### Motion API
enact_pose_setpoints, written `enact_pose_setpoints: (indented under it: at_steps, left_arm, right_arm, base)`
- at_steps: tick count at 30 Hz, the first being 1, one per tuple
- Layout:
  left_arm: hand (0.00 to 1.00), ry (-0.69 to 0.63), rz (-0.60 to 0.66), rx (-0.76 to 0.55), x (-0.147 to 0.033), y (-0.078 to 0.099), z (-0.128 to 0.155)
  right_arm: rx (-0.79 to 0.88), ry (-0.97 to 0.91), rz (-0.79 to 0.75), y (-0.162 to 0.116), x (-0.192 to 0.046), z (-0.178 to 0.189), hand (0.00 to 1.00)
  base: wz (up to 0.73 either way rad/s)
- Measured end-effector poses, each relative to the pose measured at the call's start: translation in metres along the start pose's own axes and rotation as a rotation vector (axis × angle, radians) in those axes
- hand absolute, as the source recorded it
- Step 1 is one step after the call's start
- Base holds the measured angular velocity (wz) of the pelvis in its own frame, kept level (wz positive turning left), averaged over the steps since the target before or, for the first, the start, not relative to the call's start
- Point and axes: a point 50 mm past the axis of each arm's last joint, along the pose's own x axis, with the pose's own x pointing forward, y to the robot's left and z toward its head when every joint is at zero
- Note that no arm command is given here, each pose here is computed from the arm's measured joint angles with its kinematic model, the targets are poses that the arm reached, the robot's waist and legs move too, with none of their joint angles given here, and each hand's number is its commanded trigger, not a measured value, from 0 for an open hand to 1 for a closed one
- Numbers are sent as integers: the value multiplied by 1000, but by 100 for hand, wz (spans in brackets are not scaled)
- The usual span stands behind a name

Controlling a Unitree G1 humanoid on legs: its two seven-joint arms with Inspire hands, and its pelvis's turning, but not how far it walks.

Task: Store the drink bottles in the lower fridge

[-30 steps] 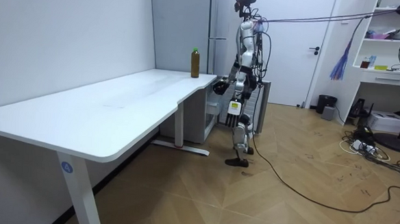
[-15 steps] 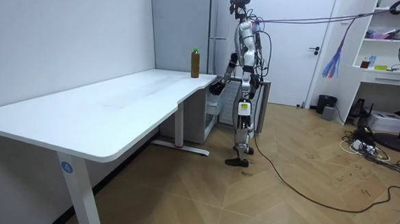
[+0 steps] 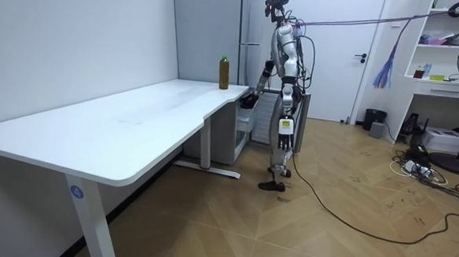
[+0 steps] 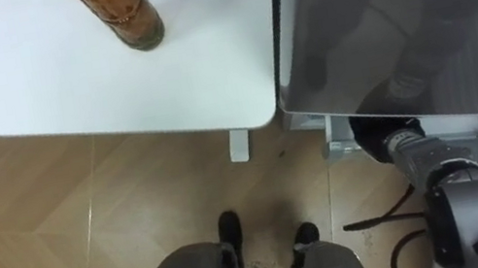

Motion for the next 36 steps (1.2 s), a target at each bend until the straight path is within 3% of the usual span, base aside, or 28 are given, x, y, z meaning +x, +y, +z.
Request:
enact_pose_setpoints:
  at_steps: [36]
  left_arm:
    - [0, -16, 45, 20, 0, 2, 5]
  right_arm:
    - [0, -58, -45, 0, -2, 15, 0]
  base:
    - [1]
